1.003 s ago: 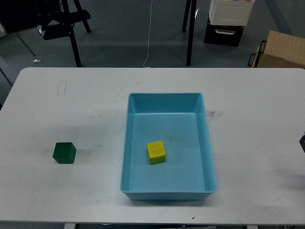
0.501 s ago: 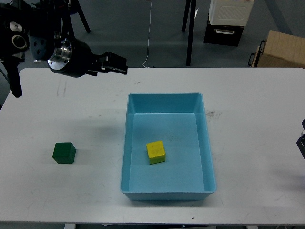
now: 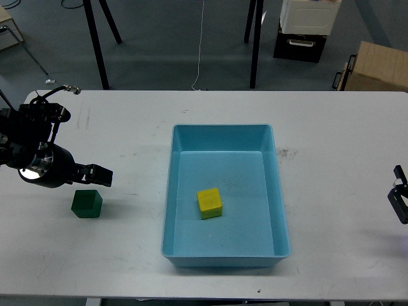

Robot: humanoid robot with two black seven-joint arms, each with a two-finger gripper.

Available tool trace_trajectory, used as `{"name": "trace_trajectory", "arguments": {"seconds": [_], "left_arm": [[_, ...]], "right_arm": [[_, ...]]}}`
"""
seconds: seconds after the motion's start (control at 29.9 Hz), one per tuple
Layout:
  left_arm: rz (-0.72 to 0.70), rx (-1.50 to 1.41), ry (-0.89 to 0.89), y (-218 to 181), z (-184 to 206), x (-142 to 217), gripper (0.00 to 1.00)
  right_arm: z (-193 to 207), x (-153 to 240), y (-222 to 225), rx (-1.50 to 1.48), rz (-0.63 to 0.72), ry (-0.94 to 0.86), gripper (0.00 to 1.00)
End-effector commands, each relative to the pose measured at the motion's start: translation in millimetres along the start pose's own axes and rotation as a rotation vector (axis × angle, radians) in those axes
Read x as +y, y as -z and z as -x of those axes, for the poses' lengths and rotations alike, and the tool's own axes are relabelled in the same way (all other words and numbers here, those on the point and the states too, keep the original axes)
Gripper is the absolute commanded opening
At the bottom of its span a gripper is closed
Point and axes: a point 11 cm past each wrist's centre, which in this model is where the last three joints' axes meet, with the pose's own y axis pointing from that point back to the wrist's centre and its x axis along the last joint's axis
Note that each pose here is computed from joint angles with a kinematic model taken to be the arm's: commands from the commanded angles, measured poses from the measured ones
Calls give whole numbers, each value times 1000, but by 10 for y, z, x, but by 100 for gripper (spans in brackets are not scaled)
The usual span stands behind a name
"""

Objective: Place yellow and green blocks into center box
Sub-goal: 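Lower the left gripper onto the green cube and close it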

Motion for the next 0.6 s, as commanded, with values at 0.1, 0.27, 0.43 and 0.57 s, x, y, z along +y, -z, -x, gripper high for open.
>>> {"name": "trace_trajectory", "arguments": {"seconds": [0.1, 0.27, 0.43, 0.57], "left_arm": [[-36, -3, 16, 142, 117, -144, 100], [-45, -14, 24, 192, 178, -211, 100], [-36, -11, 27, 188, 219, -256, 100], [-36, -12, 30, 218, 254, -307, 100]], "right_arm": [[2, 3, 0, 2, 1, 0, 100], [-11, 27, 11, 3, -2, -7, 100], [-19, 33, -4, 2, 3, -10, 100], [-19, 33, -5, 4, 3, -10, 100]]}}
